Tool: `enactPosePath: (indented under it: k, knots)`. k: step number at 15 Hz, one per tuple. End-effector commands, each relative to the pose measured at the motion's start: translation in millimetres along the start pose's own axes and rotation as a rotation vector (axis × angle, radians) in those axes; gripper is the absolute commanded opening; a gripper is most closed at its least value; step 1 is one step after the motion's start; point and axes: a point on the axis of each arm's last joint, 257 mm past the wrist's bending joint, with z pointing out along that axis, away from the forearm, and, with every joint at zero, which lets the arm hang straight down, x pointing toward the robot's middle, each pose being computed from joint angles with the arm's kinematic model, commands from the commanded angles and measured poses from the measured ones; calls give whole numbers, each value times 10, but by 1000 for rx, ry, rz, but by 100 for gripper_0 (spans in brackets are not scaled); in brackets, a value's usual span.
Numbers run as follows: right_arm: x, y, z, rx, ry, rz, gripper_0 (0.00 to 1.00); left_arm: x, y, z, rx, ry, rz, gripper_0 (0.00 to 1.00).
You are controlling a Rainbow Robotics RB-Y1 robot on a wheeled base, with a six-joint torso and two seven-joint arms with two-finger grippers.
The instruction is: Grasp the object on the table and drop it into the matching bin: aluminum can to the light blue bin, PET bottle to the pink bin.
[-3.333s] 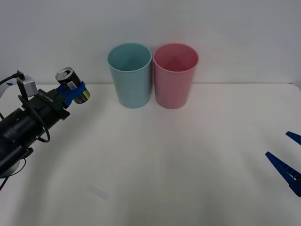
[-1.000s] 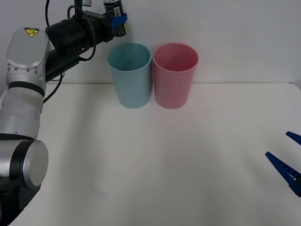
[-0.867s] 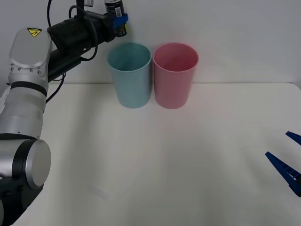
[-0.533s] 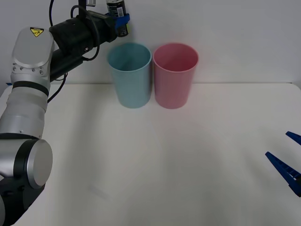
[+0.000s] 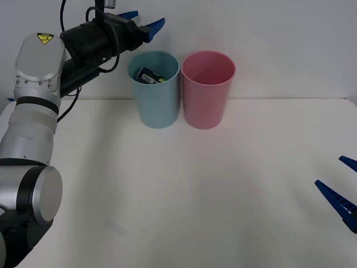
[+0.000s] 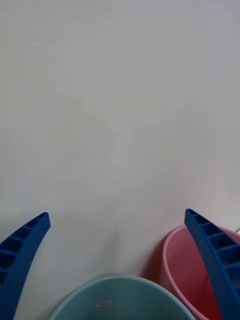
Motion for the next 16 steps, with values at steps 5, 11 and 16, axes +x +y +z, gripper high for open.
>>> enactPosePath:
  k: [5,11,16]
  knots:
    - [0,0,0,0,0,0,100,72,50,-129,10,-26,-37,100]
    - [0,0,0,0,0,0,100,123,80,-546,16,-84,-50,100]
    - [0,0,0,0,0,0,100,210,111,-1047,-4,-129,-43,100]
